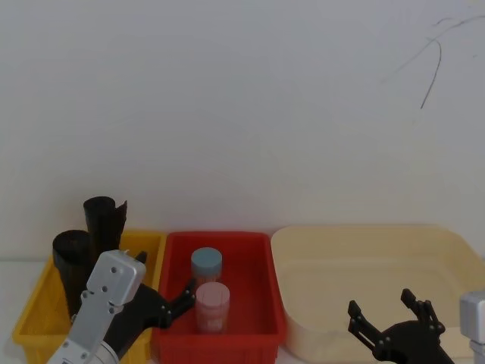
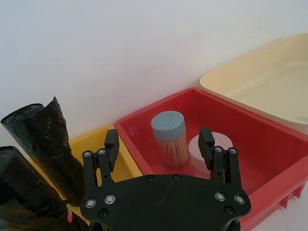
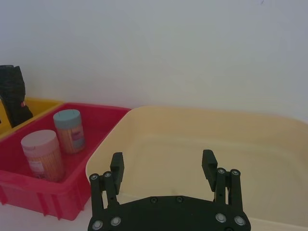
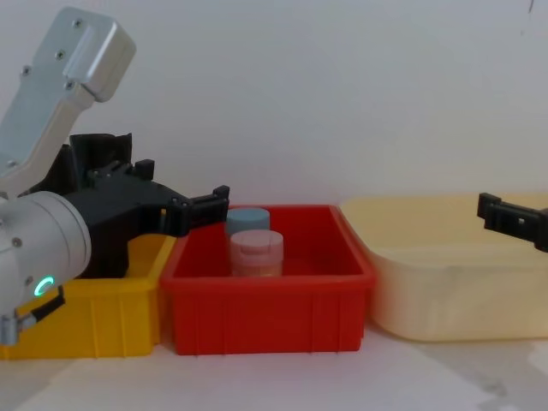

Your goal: Pick up the garbage bag with the one hand and transfer it to the other hand.

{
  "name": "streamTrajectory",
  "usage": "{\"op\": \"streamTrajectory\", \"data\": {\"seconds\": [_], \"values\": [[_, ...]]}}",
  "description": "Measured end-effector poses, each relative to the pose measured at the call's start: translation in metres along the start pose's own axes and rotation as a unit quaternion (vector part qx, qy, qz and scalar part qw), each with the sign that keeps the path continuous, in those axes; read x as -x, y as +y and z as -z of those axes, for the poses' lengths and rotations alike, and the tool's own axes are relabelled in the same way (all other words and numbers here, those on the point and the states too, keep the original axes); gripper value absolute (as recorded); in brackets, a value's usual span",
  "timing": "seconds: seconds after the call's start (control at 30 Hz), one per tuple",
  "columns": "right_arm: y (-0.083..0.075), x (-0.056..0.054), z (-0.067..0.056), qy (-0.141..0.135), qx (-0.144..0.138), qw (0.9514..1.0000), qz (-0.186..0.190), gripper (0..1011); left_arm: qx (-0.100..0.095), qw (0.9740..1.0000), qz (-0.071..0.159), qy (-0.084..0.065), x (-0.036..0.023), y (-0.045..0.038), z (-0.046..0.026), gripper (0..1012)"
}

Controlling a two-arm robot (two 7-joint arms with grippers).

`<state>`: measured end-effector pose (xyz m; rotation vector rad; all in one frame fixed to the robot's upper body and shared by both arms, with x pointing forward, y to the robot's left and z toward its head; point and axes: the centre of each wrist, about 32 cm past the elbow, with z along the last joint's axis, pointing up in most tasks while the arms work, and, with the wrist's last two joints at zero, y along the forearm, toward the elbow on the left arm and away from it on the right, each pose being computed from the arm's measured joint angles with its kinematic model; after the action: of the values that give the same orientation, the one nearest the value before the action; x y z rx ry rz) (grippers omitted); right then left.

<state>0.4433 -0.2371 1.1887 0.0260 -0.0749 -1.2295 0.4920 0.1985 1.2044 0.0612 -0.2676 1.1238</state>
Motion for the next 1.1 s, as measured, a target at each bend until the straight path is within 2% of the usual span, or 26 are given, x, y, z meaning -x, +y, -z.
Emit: {"op": "streamTrajectory", "data": {"seconds": [1.1], "values": [[0.0000,0.0000,0.0000,0.000,0.000,1.0000,0.000,1000,0.000,1.0000,0.000,0.000,0.0001,0.0000,0.0000,1001]]}}
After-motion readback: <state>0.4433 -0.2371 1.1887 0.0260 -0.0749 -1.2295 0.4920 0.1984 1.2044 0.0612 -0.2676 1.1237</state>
